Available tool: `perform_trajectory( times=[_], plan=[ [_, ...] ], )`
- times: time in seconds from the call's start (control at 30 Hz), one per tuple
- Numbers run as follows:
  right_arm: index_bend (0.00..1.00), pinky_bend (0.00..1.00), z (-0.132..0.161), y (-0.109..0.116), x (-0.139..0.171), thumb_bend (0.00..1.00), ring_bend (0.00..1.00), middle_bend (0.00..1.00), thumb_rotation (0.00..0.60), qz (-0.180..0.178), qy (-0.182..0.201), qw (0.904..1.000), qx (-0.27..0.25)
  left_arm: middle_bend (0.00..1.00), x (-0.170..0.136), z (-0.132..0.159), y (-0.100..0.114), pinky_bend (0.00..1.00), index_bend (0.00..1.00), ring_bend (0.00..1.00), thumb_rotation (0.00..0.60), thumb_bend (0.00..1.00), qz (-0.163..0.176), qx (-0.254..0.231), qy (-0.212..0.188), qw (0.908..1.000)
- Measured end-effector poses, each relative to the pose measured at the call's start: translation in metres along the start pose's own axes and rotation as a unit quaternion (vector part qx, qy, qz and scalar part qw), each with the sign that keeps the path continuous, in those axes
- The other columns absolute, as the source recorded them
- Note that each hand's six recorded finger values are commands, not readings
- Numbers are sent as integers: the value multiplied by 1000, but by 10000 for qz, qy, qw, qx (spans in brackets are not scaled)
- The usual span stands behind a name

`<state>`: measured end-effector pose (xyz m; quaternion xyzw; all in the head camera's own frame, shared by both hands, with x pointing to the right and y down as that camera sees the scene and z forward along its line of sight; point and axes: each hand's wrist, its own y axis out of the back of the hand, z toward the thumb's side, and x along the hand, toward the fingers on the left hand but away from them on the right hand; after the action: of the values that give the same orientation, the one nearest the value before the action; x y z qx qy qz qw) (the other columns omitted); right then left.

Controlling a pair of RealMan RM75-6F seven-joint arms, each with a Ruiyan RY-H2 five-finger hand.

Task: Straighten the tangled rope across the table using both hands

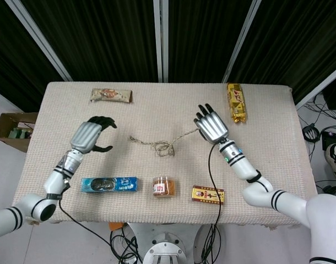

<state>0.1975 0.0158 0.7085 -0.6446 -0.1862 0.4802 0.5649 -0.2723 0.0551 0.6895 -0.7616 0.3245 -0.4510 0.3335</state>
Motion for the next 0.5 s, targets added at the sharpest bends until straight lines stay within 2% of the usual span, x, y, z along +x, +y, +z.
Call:
perform_trajectory(
  times=[0.13, 0.23, 0.5],
  plan=[
    [652, 196, -29, -3, 16, 556, 122, 400, 600, 221, -403, 9988, 162, 216, 40, 25, -27, 185, 347, 157, 600, 191, -312, 346, -107, 9989],
    [652, 196, -40, -11, 24, 560, 122, 399, 600, 370, -607, 9974, 124, 213, 59, 42, -45, 180, 364, 147, 600, 190, -492, 438, -178, 9977],
    [652, 197, -48, -17, 28, 564, 122, 399, 600, 450, -722, 9963, 92, 212, 76, 76, -80, 178, 431, 145, 600, 192, -680, 468, -363, 9959]
  ],
)
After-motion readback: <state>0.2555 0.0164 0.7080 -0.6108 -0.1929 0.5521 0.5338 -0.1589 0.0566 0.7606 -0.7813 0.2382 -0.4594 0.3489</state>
